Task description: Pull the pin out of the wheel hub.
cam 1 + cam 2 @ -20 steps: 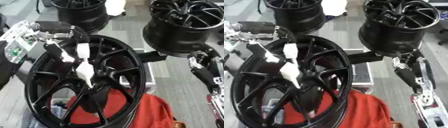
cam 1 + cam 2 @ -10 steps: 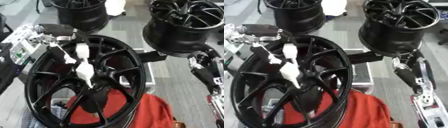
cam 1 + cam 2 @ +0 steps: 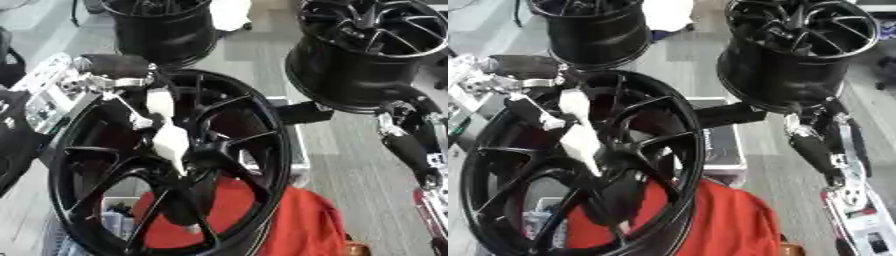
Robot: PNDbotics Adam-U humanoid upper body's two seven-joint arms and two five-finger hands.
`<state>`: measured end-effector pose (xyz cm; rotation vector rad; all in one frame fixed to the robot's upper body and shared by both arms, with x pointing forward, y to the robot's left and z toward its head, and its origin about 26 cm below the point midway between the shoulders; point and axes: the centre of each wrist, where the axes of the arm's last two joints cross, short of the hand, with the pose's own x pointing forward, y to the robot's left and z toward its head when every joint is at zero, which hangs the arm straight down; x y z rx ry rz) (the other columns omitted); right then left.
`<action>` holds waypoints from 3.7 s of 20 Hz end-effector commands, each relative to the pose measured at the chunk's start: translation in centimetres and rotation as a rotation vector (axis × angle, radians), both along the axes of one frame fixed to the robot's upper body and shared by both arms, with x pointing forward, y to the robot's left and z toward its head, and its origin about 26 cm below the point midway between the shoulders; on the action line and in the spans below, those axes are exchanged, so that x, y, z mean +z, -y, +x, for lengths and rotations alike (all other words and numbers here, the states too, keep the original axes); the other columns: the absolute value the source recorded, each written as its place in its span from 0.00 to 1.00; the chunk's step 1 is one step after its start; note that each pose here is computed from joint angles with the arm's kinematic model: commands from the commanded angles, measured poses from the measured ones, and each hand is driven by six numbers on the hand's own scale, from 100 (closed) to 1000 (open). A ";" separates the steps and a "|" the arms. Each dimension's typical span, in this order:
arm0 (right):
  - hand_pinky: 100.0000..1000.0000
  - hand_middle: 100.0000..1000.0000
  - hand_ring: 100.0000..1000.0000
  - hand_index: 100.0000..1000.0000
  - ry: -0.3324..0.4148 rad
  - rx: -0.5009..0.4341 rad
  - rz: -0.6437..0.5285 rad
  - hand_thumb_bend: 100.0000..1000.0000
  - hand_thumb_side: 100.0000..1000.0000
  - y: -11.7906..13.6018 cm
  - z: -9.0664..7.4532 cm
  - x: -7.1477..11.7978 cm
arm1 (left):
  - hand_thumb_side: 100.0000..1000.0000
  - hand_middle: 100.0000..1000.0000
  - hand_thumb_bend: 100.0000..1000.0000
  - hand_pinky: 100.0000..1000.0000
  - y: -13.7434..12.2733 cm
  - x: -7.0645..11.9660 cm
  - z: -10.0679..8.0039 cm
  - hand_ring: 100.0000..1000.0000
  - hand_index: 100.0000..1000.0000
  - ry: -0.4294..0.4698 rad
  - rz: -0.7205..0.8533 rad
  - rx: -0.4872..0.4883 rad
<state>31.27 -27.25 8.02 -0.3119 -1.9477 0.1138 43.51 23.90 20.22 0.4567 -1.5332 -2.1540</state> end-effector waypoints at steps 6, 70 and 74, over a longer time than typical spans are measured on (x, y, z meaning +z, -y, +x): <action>0.62 0.74 0.60 0.85 0.019 0.001 -0.010 0.00 0.18 0.3 0.1 0.6 | 0.05 0.38 0.00 0.23 -1.3 5.2 -0.3 0.30 0.66 0.011 0.147 -0.262; 0.62 0.74 0.60 0.85 0.029 -0.039 0.036 0.00 0.18 0.4 0.1 0.3 | 0.67 0.58 0.00 0.53 -12.7 -12.5 -13.2 0.52 0.81 0.013 -1.459 0.945; 0.62 0.74 0.60 0.85 0.030 -0.033 0.034 0.00 0.18 0.3 0.1 0.4 | 0.67 0.58 0.00 0.53 -12.5 -12.4 -13.2 0.52 0.81 0.011 -1.468 0.952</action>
